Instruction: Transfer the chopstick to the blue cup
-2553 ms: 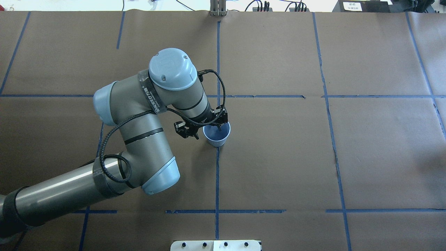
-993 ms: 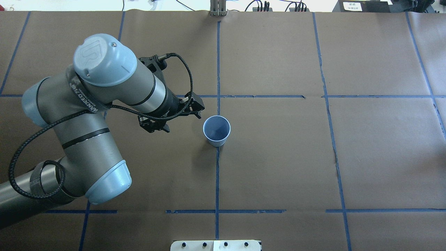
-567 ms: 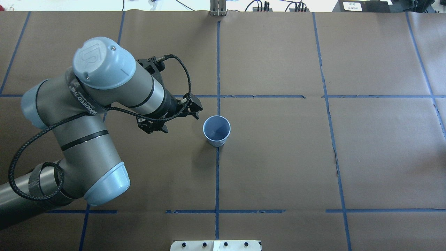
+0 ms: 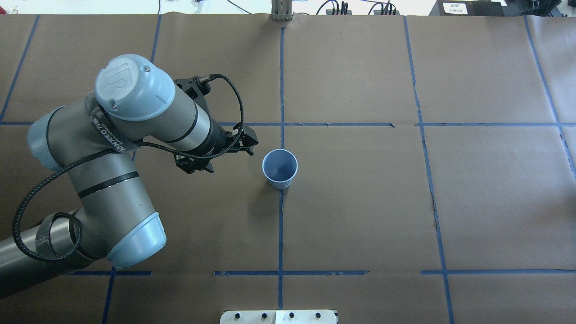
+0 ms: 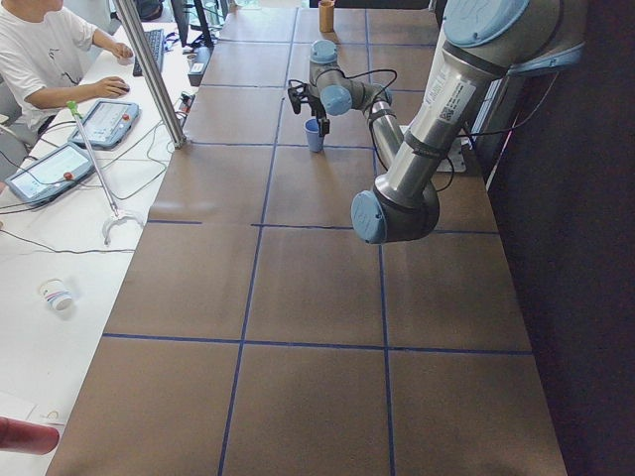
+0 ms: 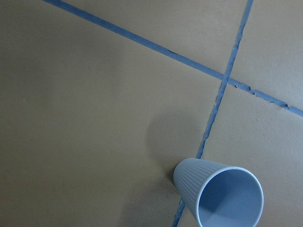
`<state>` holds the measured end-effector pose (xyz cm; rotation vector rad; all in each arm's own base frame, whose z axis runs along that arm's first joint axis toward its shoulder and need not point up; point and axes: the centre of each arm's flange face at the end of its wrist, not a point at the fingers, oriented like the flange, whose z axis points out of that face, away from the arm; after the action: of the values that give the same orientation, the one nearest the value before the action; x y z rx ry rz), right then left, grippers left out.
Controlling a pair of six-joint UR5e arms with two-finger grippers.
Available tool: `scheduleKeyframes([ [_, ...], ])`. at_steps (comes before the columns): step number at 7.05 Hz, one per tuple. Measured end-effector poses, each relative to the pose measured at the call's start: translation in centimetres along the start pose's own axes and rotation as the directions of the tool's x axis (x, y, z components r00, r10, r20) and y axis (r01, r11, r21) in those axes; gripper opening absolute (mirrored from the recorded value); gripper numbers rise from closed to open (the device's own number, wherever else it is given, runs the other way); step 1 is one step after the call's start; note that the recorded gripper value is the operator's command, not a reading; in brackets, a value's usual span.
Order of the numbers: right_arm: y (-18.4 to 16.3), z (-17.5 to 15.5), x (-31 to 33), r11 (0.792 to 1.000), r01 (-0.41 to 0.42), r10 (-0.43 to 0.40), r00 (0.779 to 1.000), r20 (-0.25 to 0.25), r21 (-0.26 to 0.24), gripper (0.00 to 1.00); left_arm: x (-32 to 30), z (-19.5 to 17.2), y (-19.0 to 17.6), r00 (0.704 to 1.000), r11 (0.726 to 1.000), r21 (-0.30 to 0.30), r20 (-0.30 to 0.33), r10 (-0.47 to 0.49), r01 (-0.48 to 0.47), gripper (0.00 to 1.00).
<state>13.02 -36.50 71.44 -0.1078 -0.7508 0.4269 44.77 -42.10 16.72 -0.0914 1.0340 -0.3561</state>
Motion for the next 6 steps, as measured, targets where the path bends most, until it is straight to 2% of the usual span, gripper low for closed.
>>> scheduleKeyframes([
  [4,0.2,0.0,0.0,1.0,-0.001,0.001,1.0,0.003,-0.003,0.0,-0.1,0.1,0.1,1.0,1.0,0.004,0.002,0.0,0.0,1.0],
  [6,0.7,-1.3,-0.7,1.0,0.014,-0.014,1.0,0.007,0.022,0.0,0.0,0.1,0.1,1.0,1.0,0.004,0.0,-0.001,0.001,1.0],
])
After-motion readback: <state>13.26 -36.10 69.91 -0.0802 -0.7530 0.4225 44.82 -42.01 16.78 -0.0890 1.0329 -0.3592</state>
